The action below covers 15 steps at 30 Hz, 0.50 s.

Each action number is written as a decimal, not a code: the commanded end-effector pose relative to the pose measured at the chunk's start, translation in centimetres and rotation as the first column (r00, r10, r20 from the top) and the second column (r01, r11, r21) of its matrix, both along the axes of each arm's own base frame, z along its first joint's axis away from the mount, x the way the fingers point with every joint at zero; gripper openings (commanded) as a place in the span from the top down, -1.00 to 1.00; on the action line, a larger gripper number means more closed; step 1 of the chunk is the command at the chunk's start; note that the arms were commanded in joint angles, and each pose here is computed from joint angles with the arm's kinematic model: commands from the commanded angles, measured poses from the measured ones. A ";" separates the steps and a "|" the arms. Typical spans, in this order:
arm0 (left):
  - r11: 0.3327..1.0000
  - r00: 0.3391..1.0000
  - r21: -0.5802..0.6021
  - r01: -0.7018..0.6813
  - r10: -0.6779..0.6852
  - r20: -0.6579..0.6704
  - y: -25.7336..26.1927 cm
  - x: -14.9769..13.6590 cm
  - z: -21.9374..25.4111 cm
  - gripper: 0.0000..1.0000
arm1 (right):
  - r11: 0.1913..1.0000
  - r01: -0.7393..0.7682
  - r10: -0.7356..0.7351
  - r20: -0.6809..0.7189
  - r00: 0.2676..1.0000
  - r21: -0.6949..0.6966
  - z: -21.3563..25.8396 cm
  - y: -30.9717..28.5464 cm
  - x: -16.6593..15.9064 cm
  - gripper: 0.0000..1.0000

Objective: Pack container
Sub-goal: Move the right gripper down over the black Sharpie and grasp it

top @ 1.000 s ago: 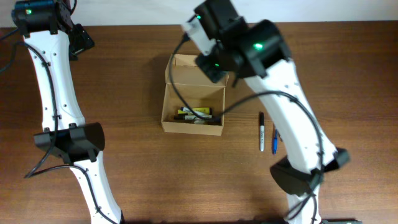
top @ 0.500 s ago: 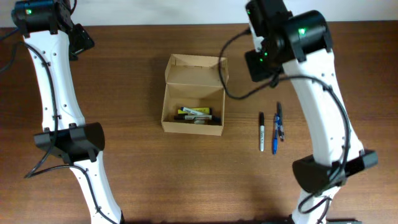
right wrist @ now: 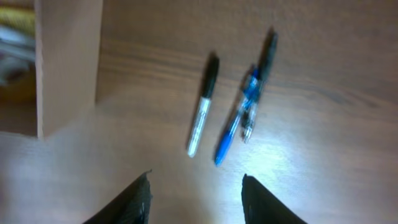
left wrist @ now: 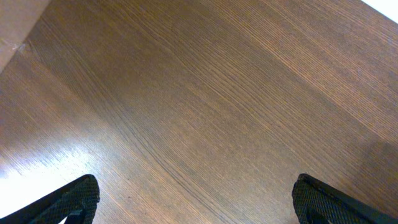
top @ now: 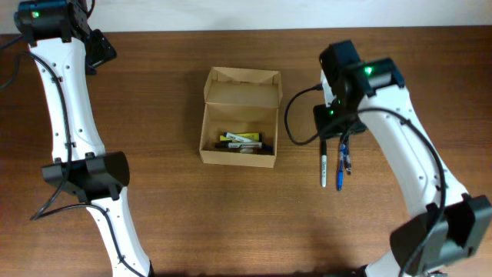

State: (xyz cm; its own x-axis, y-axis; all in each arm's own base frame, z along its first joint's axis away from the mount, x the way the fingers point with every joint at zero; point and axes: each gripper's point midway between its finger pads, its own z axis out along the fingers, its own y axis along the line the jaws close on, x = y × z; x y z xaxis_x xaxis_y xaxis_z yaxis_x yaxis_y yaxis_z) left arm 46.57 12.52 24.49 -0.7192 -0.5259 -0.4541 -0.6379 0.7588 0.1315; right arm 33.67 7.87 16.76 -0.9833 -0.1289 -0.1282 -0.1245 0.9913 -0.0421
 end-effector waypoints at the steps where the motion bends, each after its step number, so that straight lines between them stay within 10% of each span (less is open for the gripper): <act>1: 1.000 1.000 0.014 0.000 0.000 0.006 0.3 -0.4 0.8 -1.00 | 0.996 0.082 -0.081 -0.034 0.996 0.025 -3.9 0.2 -0.6 0.03; 15: 1.000 1.000 0.014 0.000 0.000 0.007 0.3 -0.4 0.8 -0.99 | 0.953 0.299 -0.299 -0.008 0.954 0.049 -12.1 -2.9 -0.8 -0.04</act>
